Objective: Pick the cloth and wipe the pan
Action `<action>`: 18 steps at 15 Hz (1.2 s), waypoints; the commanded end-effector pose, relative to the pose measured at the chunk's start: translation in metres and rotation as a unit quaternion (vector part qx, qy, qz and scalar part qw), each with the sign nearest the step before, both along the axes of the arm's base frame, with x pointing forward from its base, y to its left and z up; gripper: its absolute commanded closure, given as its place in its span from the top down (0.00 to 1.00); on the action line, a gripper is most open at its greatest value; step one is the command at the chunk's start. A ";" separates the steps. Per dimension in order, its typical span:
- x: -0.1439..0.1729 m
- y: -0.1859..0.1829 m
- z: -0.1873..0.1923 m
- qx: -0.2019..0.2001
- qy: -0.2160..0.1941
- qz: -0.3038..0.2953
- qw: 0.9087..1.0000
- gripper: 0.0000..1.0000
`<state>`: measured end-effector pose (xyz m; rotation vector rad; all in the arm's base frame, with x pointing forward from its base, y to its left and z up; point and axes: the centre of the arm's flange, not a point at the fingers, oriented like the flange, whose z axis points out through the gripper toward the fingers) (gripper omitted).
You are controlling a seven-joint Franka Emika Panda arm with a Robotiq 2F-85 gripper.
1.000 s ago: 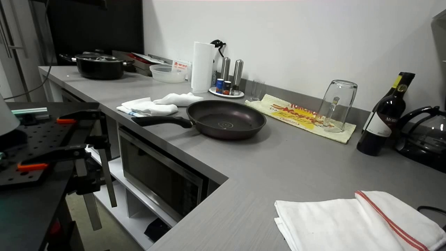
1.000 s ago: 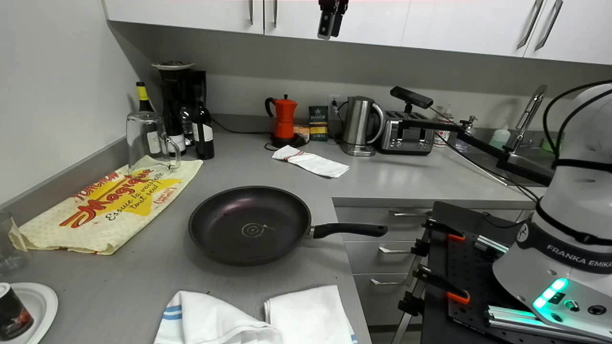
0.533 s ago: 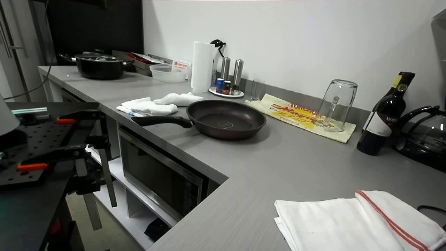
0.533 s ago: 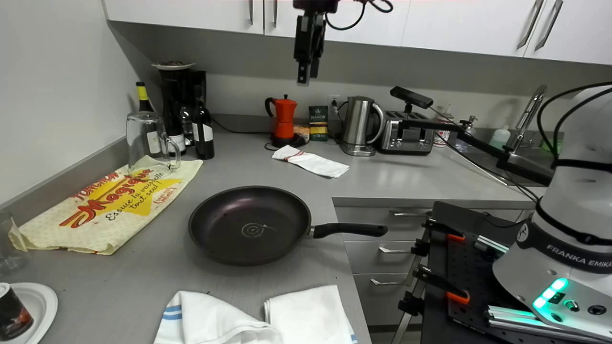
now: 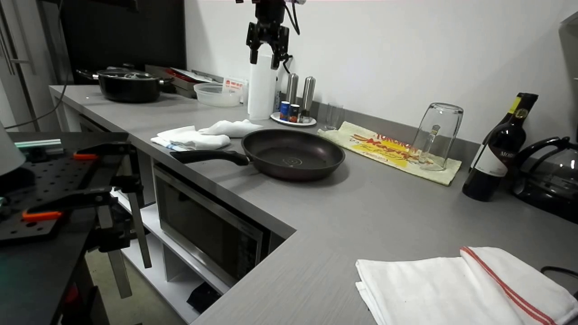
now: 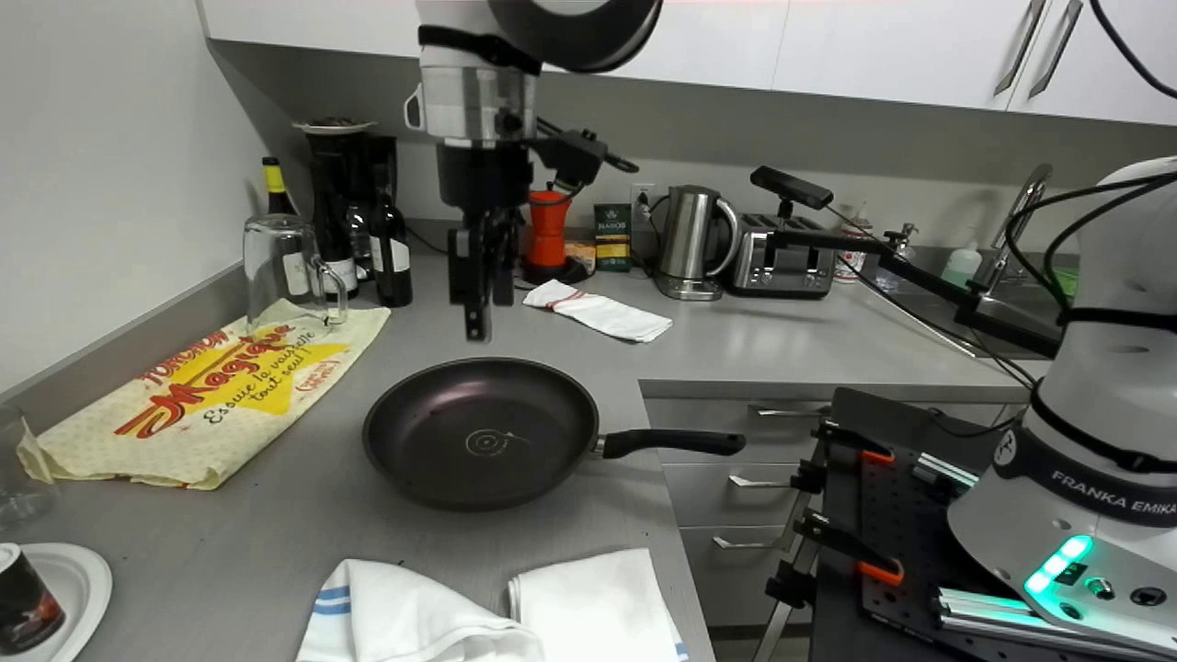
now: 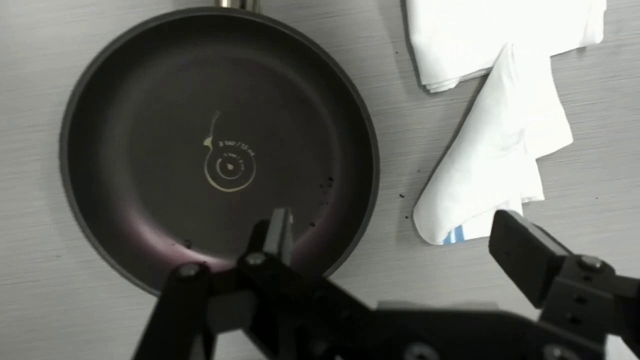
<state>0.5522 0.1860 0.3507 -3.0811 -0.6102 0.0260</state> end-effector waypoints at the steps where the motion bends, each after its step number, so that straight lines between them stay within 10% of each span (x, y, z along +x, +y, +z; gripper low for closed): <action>1: 0.026 0.047 -0.036 0.024 0.019 0.009 0.999 1.00; 18: 0.019 0.135 -0.162 -0.002 0.022 -0.045 0.999 1.00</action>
